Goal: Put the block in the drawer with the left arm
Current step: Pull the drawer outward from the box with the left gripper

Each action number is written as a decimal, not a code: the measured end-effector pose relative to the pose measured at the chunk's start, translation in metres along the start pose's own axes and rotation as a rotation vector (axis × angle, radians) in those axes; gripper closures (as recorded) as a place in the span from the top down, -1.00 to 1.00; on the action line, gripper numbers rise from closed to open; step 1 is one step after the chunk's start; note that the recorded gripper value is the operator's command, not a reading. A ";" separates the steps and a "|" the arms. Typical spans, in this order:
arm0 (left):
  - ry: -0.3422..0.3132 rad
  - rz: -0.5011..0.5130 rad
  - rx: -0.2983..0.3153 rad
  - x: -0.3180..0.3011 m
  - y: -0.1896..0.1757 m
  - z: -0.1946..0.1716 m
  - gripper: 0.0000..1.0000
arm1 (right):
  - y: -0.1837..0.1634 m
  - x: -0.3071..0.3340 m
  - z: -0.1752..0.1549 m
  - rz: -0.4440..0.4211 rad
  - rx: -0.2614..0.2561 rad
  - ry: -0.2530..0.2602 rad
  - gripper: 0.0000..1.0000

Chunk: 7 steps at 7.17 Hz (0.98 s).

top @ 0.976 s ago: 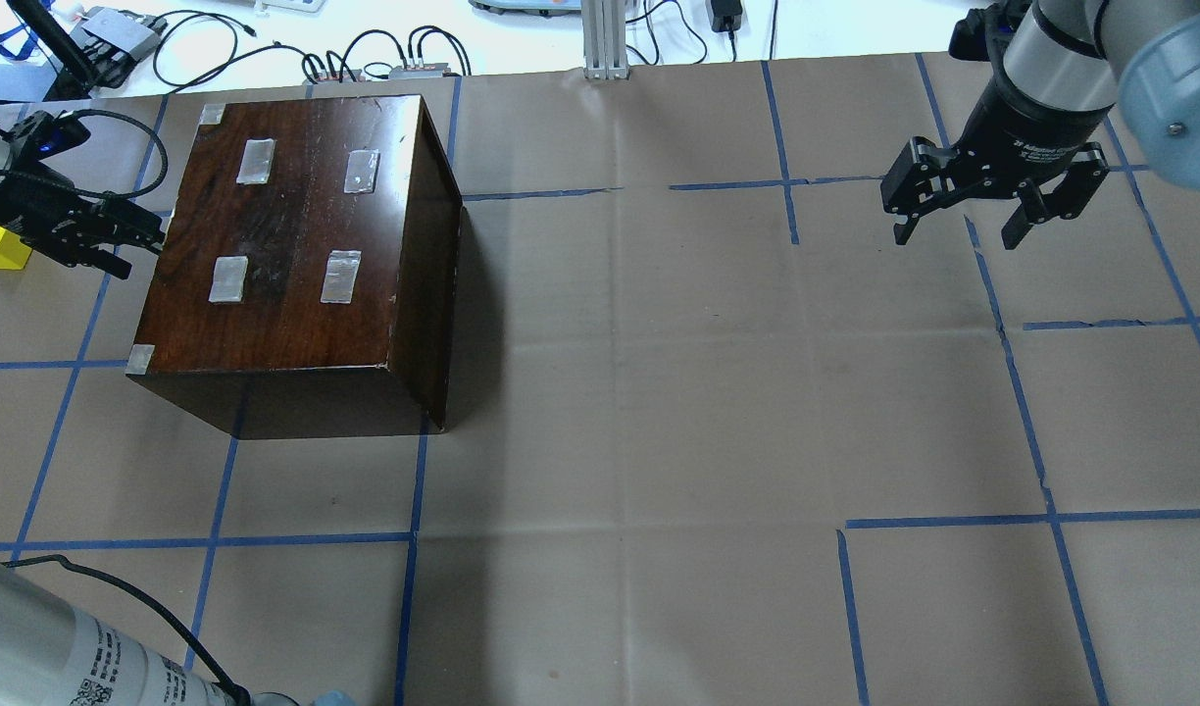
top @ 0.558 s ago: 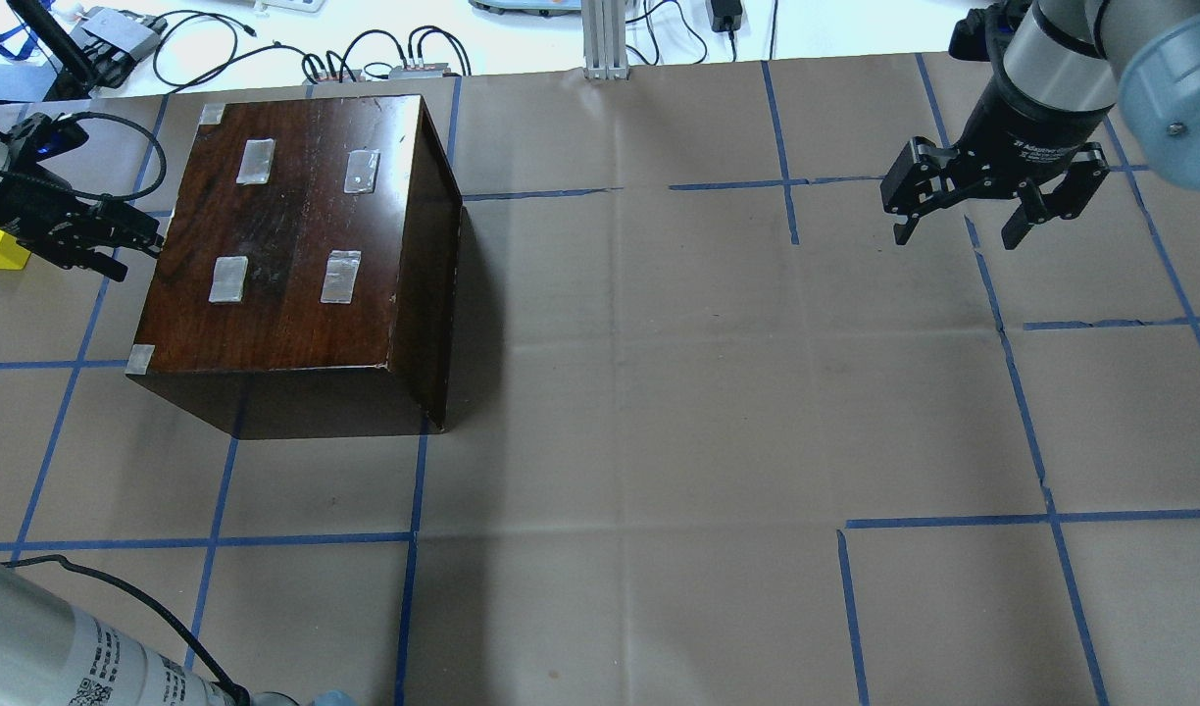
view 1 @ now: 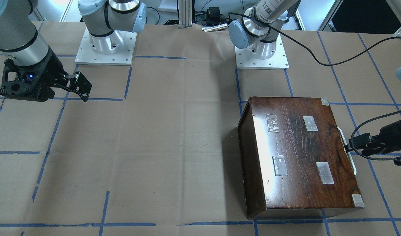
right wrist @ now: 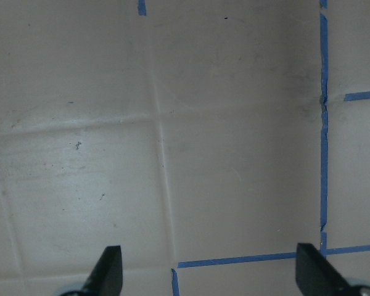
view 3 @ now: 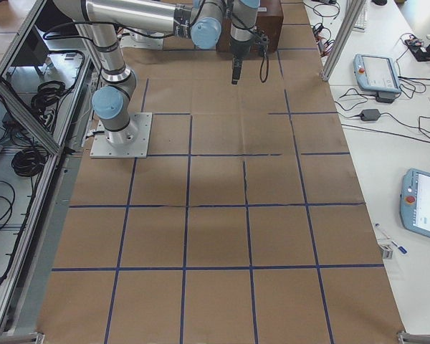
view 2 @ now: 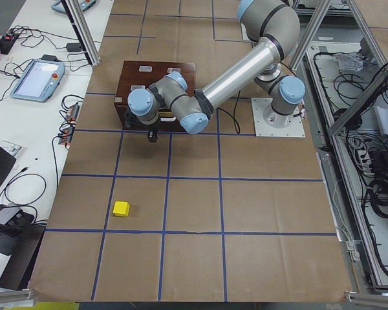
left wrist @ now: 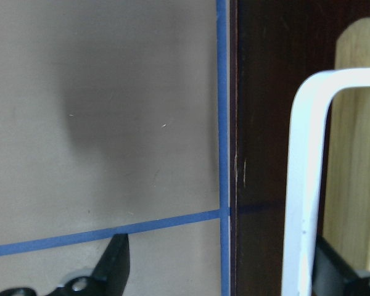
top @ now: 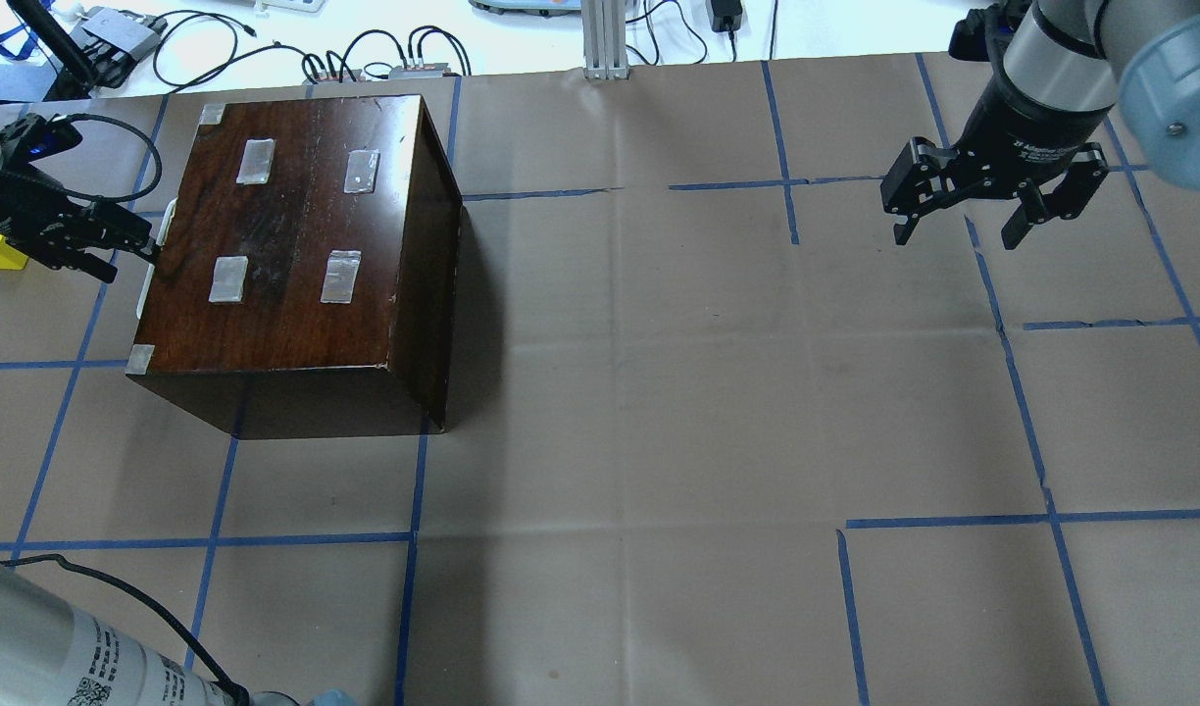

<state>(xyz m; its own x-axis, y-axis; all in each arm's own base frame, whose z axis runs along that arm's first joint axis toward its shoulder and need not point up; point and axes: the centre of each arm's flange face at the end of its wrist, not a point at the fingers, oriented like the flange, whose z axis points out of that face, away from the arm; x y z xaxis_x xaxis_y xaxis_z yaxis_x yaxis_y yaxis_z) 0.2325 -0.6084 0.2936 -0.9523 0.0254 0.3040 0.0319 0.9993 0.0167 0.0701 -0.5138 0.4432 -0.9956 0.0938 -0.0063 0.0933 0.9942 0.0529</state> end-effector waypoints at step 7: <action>-0.064 -0.037 0.012 -0.034 0.011 -0.013 0.98 | 0.000 0.000 0.000 0.000 -0.001 0.000 1.00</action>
<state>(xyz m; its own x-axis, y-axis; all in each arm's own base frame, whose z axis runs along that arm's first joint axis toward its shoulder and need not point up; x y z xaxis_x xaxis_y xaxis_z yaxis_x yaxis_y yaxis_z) 0.2686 -0.5985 0.2958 -0.9703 -0.0107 0.2419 -0.0071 0.9999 0.0155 0.0701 -0.5137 0.4432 -0.9956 0.0938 -0.0063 0.0933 0.9942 0.0535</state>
